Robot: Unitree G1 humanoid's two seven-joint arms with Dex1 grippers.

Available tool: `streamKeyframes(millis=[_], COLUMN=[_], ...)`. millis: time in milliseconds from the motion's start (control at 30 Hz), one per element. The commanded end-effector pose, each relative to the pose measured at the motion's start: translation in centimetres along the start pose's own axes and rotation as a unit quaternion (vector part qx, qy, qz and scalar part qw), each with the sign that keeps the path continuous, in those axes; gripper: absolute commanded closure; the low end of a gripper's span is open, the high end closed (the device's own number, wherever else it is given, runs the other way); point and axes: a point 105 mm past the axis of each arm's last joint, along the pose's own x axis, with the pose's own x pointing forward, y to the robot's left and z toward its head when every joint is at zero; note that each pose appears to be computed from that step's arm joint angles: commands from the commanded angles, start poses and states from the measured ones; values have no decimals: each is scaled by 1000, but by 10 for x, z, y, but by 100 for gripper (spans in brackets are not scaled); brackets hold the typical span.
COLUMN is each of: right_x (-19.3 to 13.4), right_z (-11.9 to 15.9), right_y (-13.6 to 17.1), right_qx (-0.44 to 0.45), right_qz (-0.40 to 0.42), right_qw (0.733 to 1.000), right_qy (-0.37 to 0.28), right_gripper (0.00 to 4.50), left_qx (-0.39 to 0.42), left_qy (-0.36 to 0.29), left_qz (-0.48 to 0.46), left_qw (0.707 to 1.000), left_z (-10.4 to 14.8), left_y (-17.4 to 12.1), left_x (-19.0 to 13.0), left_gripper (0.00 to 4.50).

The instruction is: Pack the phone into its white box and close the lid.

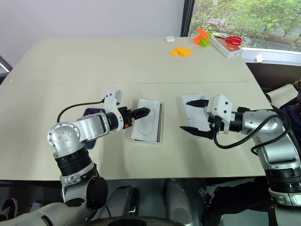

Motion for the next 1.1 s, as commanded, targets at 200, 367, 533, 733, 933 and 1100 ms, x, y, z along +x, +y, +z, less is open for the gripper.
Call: streamKeyframes(millis=[200, 367, 533, 733, 933, 1100], right_x=[1, 2, 4, 5, 4, 3], right_z=[9, 9, 10, 10, 10, 10], right_y=[-6, -8, -10, -11, -13, -15], right_qx=[-20, -21, -23, -25, -28, -32], right_qz=[-11, -14, -18, -23, -33, -47], right_qw=[1000, 1000, 999, 999, 999, 998], right_qy=[-16, -18, -19, -19, -18, -16], right_gripper=[0, 0, 0, 0, 0, 0], left_qx=[44, 47, 40, 56, 34, 20], left_qy=[-7, -6, 8, 61, 81, 100], left_qz=[-43, -37, -26, 9, 10, 4], left_qw=[998, 998, 999, 997, 996, 995], left_z=[10, 14, 3, -16, -24, -35], left_y=[-11, -4, -4, 4, 6, 2], left_x=[-13, -18, -6, 7, 14, 22], left_gripper=[30, 30, 109, 412, 442, 442])
